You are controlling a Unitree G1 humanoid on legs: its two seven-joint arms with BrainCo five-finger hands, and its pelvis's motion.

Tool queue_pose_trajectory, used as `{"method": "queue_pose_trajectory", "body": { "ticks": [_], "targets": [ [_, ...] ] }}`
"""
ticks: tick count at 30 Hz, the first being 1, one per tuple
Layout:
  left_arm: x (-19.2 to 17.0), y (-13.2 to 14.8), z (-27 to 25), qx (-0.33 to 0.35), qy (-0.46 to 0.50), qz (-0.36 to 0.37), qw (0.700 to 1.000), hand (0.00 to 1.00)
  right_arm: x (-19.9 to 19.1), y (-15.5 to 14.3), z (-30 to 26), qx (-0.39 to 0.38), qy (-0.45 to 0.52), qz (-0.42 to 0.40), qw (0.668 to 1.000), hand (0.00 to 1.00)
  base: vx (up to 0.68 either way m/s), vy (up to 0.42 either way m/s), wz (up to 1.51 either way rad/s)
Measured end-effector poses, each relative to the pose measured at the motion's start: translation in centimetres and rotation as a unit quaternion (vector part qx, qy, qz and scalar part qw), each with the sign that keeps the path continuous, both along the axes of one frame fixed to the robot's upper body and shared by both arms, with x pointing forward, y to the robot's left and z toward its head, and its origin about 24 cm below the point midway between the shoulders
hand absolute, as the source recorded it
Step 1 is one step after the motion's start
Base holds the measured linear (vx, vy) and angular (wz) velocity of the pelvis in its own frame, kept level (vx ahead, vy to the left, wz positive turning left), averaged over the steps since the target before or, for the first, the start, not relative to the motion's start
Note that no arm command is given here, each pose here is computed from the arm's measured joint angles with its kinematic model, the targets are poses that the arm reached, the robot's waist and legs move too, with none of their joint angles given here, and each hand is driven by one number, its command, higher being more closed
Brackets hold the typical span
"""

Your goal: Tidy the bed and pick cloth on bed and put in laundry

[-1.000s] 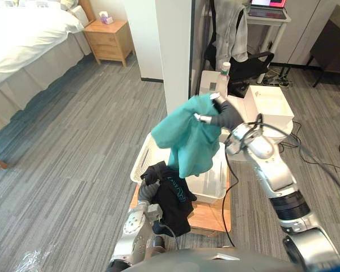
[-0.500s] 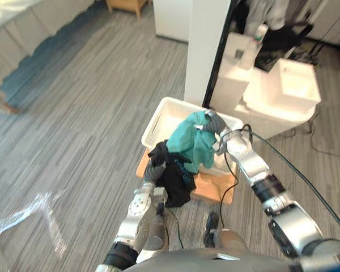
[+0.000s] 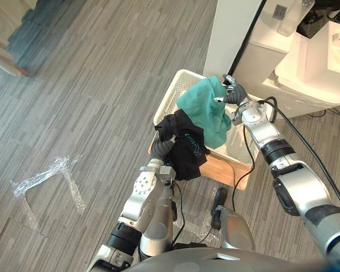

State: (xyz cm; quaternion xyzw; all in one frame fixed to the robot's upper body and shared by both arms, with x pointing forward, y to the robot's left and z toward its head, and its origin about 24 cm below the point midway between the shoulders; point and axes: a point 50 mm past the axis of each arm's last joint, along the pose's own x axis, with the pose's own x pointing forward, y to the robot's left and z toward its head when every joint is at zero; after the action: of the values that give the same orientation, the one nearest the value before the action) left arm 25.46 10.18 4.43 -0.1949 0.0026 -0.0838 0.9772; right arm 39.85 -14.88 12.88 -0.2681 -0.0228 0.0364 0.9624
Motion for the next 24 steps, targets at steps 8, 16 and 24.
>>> {"method": "queue_pose_trajectory", "body": {
  "ticks": [8,16,24],
  "targets": [
    [-0.2,-0.1,3.3,-0.023,-0.067,-0.005,0.998,1.00,-1.8,-0.9,-2.6,0.036,0.004,-0.012,0.999,0.00,0.01,-0.028,-0.11],
    [0.2,2.2,4.4,-0.045,-0.072,0.094,0.992,1.00,-6.1,-2.0,-8.2,0.092,0.054,-0.055,0.993,0.00,0.09,-0.027,-0.15],
    [1.3,4.4,7.8,-0.012,-0.136,0.201,0.970,1.00,-13.0,-6.8,-14.1,0.107,0.124,-0.181,0.970,0.00,-0.01,-0.017,-0.22]
  ]
}}
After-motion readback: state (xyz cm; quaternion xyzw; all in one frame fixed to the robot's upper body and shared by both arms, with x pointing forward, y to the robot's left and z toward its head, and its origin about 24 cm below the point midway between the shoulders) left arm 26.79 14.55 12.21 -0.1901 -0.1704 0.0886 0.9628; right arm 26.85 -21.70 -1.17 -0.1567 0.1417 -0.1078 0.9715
